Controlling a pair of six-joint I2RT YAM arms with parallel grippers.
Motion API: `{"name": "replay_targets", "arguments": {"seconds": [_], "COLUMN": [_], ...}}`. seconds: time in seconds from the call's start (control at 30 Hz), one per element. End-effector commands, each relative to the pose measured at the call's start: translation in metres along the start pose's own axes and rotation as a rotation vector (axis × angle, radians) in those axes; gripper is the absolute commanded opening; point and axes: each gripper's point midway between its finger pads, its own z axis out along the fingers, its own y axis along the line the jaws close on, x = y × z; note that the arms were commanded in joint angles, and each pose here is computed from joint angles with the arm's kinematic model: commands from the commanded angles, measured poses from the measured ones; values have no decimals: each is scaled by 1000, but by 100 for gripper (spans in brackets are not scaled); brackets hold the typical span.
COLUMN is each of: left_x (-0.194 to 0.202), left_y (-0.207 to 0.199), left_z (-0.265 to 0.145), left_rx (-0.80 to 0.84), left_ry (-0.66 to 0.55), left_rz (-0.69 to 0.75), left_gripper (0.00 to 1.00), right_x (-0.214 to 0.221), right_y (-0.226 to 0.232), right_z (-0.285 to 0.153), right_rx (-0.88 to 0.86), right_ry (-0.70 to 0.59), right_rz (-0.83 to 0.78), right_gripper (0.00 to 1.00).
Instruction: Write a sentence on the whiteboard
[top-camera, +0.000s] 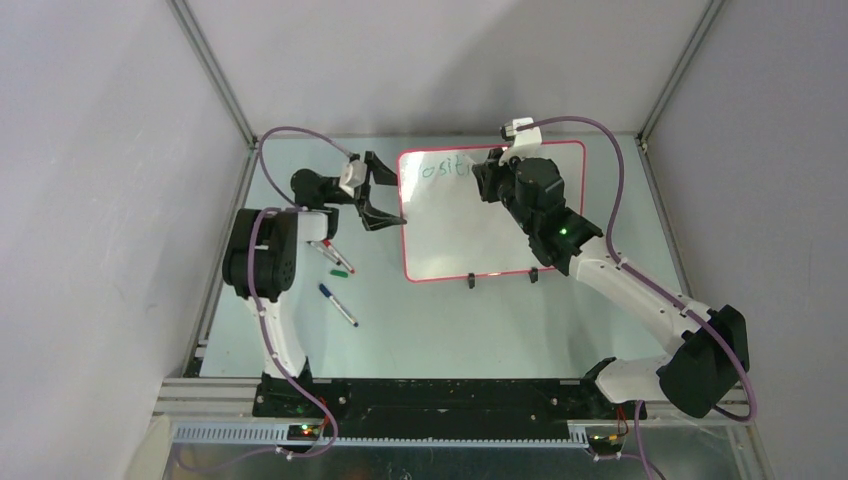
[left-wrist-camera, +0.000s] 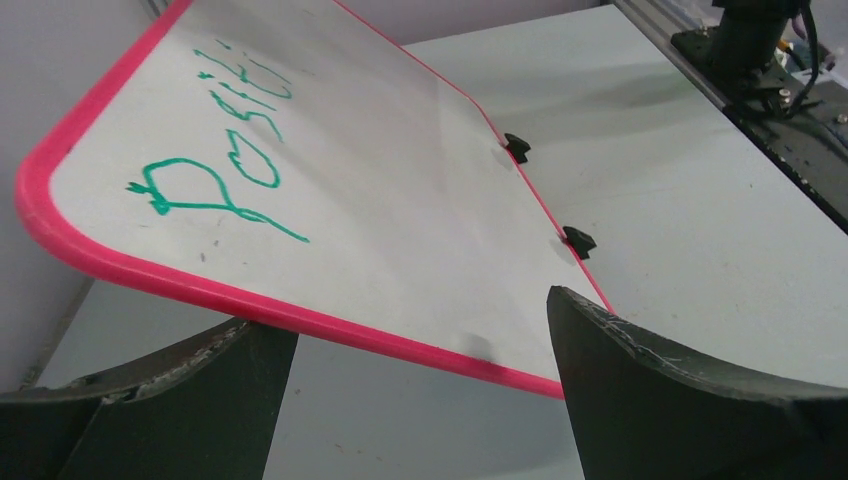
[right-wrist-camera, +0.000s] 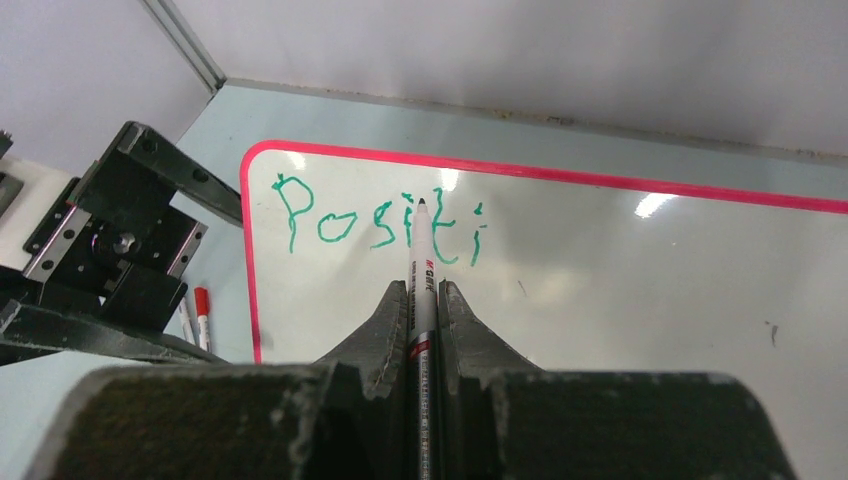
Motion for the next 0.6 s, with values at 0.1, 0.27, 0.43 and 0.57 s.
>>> {"name": "replay_targets", "arguments": {"seconds": [0.1, 0.27, 0.43, 0.57], "left_x": [-15, -14, -15, -16], "left_y": [13, 11, 15, 22], "left_z": [7, 10, 10, 9], "left_rx": [-34, -1, -14, -41], "left_ry": [-27, -17, -24, -36], "left_rz": [37, 26, 13, -3], "left_gripper": [99, 98, 98, 98], "right_x": [-21, -21, -20, -20], "right_y": [1, 1, 0, 0], "right_z": [-2, -2, -2, -2], "right_rx": [3, 5, 8, 7], "right_ry": [-71, -71, -70, -71], "right_rz": [7, 7, 4, 4], "right_gripper": [0, 0, 0, 0]}}
